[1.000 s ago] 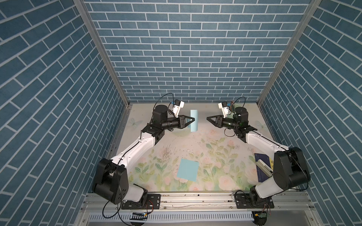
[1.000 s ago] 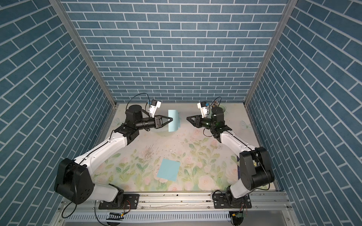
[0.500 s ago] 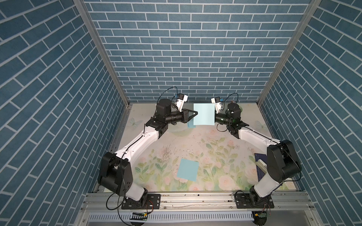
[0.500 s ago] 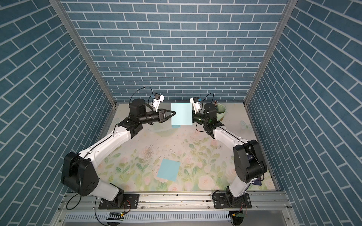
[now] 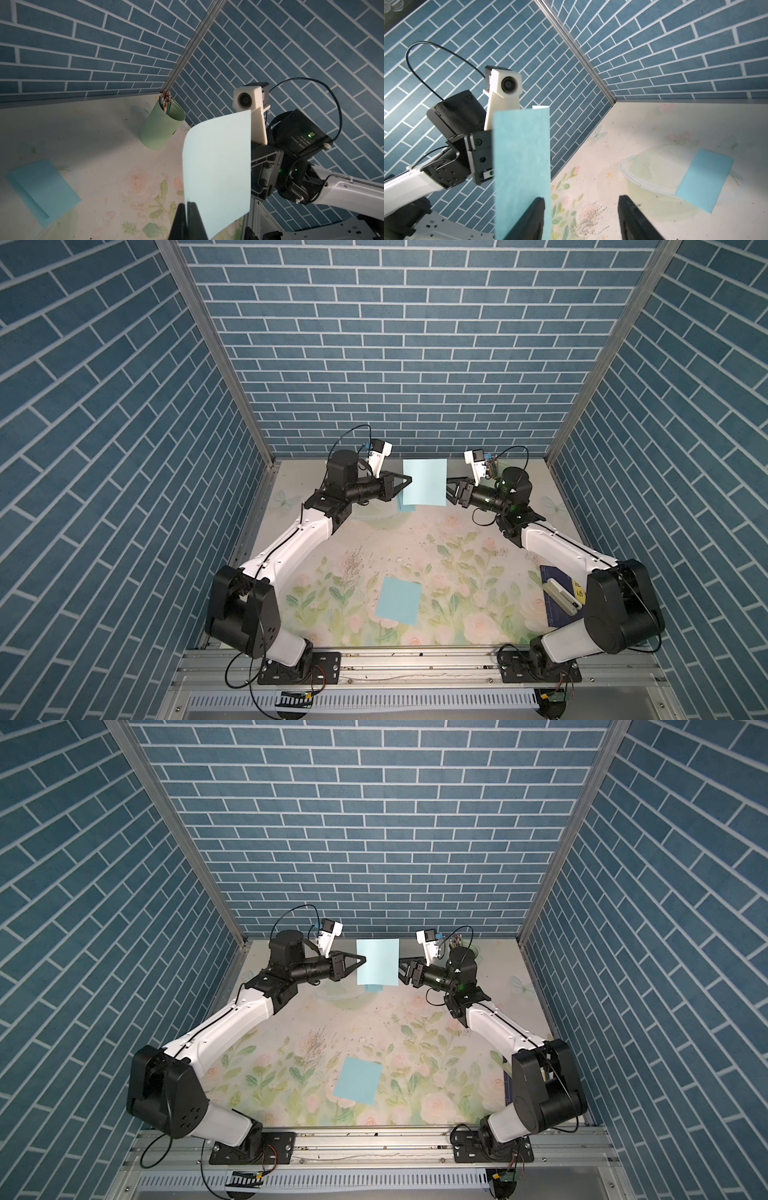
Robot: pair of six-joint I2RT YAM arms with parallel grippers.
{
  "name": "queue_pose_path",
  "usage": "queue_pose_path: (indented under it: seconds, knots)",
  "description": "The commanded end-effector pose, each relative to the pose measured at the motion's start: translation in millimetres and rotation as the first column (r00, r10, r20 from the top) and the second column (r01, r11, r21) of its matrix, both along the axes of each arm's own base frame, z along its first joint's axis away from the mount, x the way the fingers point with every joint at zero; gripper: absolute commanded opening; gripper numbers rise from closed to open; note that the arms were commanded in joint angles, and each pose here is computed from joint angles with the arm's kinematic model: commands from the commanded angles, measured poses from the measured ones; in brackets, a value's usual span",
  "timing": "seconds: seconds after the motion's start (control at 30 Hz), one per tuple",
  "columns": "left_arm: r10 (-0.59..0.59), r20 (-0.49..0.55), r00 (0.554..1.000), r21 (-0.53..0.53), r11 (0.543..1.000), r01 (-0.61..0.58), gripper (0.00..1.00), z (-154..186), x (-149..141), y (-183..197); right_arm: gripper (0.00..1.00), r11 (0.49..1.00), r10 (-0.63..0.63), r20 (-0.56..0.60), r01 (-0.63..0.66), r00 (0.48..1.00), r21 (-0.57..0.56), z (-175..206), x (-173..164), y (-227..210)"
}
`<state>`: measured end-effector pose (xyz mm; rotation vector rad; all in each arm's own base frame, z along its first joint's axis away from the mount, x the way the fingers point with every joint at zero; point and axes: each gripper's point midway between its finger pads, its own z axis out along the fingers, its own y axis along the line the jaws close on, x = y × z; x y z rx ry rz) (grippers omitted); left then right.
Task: Fold the square paper along the opposite sides
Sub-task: Fold the paper.
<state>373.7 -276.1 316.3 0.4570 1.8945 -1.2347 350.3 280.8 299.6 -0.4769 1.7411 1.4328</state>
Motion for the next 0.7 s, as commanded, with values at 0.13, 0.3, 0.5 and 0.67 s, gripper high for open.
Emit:
queue_pose_path:
  seconds: [0.13,0.3,0.5,0.67]
  knots:
    - [-0.009,0.034,0.999,-0.003,1.000,0.009,0.00,8,-4,7,0.65,0.997,0.036,0.087,-0.042,0.996,0.065,29,-20,1]
    - [-0.019,0.038,0.999,-0.001,1.000,0.019,0.00,8,-8,8,0.68,0.996,0.037,0.100,-0.046,0.994,0.082,34,-22,5]
    - [-0.026,0.049,0.998,-0.002,1.000,0.026,0.00,9,-13,9,0.70,0.989,0.076,0.103,-0.088,0.992,0.116,40,-23,20]
    - [-0.028,0.053,0.998,-0.001,1.000,0.028,0.00,9,-16,9,0.74,0.984,0.109,0.100,-0.122,0.989,0.133,42,-24,33]
